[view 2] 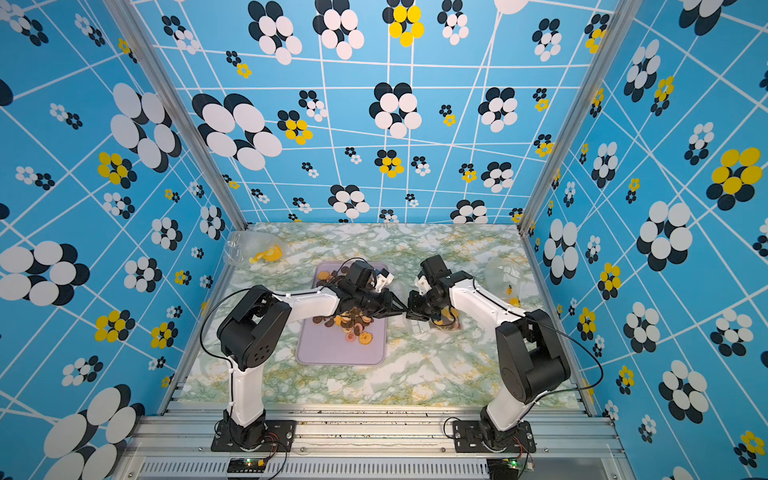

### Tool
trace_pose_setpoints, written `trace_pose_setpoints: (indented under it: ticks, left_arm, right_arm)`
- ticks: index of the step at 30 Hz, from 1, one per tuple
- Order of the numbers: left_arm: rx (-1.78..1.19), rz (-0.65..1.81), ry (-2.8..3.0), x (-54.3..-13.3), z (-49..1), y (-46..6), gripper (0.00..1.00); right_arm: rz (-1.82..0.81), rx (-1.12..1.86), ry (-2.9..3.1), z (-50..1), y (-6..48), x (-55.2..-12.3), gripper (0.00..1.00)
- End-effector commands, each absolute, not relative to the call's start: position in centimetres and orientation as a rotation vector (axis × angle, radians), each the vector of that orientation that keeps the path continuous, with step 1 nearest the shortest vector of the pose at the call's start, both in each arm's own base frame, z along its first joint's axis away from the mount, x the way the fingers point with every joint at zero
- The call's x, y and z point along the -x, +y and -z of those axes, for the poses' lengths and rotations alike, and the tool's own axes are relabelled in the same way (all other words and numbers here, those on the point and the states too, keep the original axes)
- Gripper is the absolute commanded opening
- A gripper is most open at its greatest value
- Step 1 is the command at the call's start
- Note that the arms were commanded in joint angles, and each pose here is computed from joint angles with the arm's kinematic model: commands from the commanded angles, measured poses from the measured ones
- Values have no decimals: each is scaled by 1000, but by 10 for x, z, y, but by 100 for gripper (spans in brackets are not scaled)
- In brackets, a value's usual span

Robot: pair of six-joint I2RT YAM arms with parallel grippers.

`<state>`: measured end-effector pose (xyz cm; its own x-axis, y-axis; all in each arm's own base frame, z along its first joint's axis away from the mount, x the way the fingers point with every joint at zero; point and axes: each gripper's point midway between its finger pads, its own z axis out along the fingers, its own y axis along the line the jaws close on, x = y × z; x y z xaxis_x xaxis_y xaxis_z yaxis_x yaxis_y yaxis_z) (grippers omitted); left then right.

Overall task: Pour cookies out of the ziploc bag
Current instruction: Open the ziploc bag at the center of the board.

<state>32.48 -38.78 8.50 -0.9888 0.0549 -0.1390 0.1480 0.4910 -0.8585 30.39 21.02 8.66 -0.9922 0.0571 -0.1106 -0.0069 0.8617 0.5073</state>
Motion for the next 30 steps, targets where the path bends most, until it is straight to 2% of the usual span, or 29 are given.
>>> trace_pose_setpoints:
  ticks: [1,24,30]
  left_arm:
    - [-212,1548,2642,-323,-84,-394,27]
    - [-207,1547,2648,-320,-83,-392,0]
    - [-208,1544,2650,-320,-83,-392,0]
  right_arm:
    - [-810,-54,2921,-84,212,-302,0]
    - [-731,-95,2929,-81,199,-306,0]
    - [-660,-89,2925,-81,192,-309,0]
